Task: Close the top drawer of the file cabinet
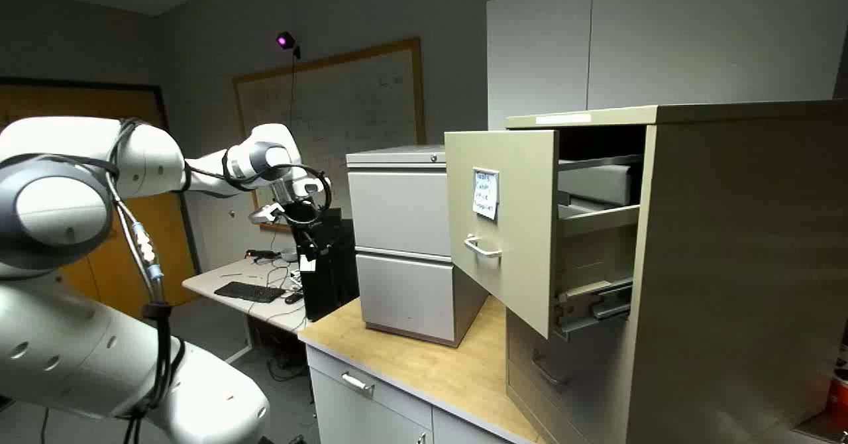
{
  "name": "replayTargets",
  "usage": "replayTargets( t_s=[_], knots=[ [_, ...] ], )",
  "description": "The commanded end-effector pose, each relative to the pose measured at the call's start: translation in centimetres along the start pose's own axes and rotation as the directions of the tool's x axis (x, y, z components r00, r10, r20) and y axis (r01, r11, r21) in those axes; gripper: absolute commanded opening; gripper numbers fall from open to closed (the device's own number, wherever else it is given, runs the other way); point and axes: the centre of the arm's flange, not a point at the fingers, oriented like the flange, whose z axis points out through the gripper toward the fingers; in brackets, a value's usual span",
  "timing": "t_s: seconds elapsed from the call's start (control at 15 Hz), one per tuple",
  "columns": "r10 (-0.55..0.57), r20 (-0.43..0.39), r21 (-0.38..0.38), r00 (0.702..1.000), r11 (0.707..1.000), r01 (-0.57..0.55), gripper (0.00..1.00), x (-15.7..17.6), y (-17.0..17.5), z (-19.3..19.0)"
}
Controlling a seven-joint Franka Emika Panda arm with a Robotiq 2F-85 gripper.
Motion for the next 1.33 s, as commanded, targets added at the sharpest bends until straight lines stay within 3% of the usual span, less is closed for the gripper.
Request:
replayTargets(
  t_s=[0.0,0.6,0.93,1.0,1.07,1.27],
  knots=[
    [0.0,-0.003,0.002,1.0,1.0,0.0,1.0,0.0,0.0,-0.1],
    [0.008,-0.013,-0.001,1.0,1.0,-0.008,1.0,0.2,0.1,-0.2],
    [0.052,-0.114,-0.057,0.992,0.997,-0.059,1.0,1.0,1.3,-2.3],
    [0.07,-0.144,-0.075,0.987,0.994,-0.081,0.75,1.2,1.6,-2.7],
    [0.092,-0.181,-0.095,0.979,0.989,-0.11,0.75,1.3,1.9,-3.1],
    [0.159,-0.279,-0.154,0.947,0.966,-0.208,0.52,1.7,3.3,-4.0]
  ],
)
